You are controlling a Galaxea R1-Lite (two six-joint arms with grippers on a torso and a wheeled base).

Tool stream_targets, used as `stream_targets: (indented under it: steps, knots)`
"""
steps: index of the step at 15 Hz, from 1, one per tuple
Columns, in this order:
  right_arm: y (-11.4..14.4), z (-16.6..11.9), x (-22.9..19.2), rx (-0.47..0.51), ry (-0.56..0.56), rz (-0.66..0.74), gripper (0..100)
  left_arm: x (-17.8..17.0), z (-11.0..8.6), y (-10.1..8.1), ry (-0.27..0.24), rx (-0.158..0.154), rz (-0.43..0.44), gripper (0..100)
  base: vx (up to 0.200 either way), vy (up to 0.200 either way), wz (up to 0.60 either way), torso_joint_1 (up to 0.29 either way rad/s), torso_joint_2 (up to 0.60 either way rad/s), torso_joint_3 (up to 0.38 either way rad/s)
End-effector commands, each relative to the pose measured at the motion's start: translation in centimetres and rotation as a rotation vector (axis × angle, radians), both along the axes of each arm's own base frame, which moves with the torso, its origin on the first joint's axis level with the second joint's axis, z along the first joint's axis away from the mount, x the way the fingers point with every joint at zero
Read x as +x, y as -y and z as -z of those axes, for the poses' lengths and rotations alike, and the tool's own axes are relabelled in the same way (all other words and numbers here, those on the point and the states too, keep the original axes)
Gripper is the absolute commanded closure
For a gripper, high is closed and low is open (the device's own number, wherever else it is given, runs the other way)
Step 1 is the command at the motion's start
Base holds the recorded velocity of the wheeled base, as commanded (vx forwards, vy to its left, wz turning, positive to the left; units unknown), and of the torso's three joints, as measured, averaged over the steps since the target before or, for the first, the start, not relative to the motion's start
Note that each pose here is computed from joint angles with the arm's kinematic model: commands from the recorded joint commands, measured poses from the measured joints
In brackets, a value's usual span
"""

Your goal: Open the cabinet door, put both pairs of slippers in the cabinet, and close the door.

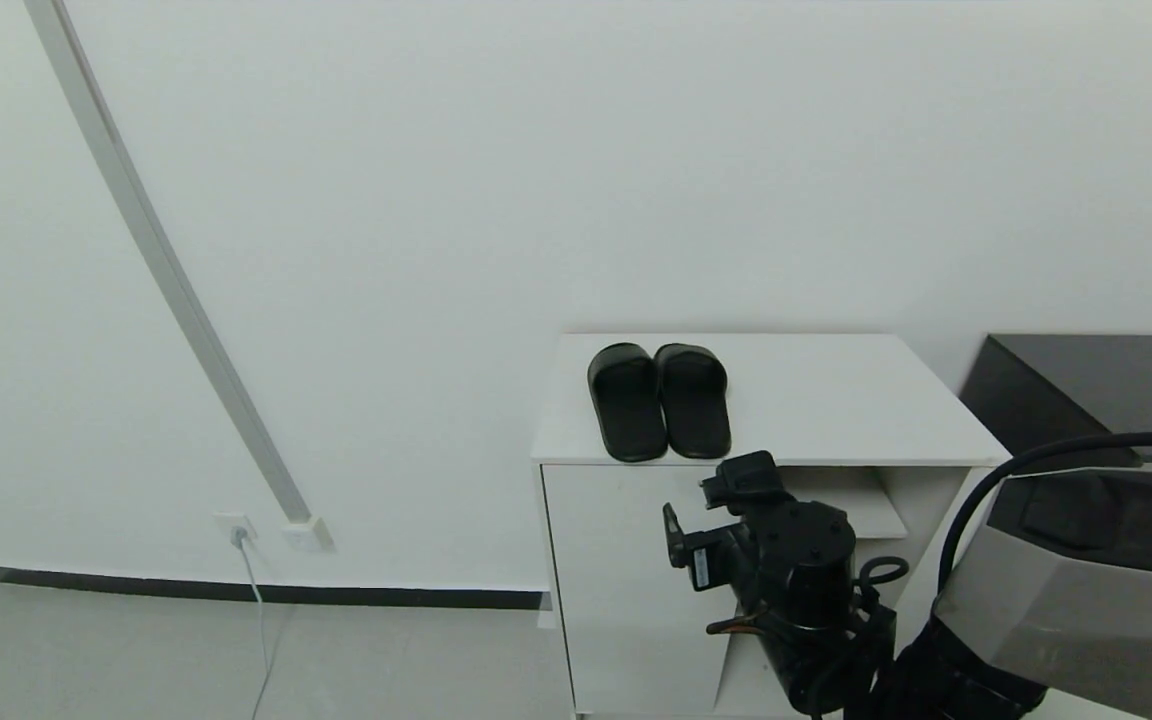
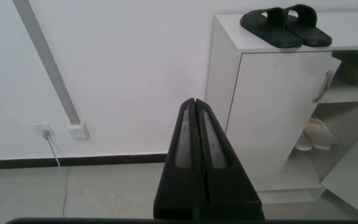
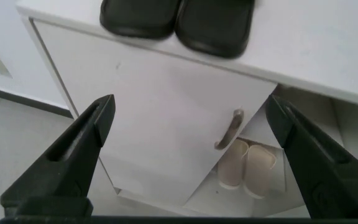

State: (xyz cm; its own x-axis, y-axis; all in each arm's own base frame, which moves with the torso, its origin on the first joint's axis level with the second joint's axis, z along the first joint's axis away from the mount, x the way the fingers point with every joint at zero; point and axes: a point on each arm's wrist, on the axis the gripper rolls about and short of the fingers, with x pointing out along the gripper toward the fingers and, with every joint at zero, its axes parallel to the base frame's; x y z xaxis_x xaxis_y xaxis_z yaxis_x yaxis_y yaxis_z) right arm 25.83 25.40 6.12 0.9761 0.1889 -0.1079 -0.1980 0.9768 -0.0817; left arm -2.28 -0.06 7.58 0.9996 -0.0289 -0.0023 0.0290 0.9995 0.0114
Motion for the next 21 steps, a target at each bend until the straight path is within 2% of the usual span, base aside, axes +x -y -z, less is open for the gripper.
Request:
stream_targets:
  steps: [1,3,5,9,12,19,21]
  knots:
    - [0.1,0.1,0.3,0.012,0.014,0.006,0,0.0,0.0,0.0,-0.001,-0.001,0.000,100,0.000,0.000,0.00,0.080,-0.17,-0.080]
    - [-0.2,-0.6,0.5,0.024,0.034,0.003,0,0.0,0.0,0.0,-0.001,-0.001,0.000,100,0.000,0.000,0.00,0.013,-0.03,-0.013]
    - [-1.0,-2.5,2.1,0.058,0.044,0.017,0,0.0,0.0,0.0,-0.001,-0.001,0.000,100,0.000,0.000,0.00,0.000,0.00,0.000]
    - [-2.2,-8.5,2.9,0.136,-0.077,0.030,0,0.0,0.0,0.0,-0.001,-0.001,0.000,100,0.000,0.000,0.00,0.000,0.00,0.000]
    - [-2.7,-10.4,3.5,0.154,-0.135,0.047,0,0.0,0.0,0.0,-0.001,-0.001,0.000,100,0.000,0.000,0.00,0.000,0.00,0.000]
    - [-3.5,-8.1,4.3,0.140,-0.200,0.063,0,0.0,0.0,0.0,-0.001,-0.001,0.000,100,0.000,0.000,0.00,0.000,0.00,0.000]
    - [-3.6,-7.4,4.5,0.138,-0.211,0.067,0,0.0,0.0,0.0,-0.001,-0.001,0.000,100,0.200,0.000,0.00,0.000,0.00,0.005]
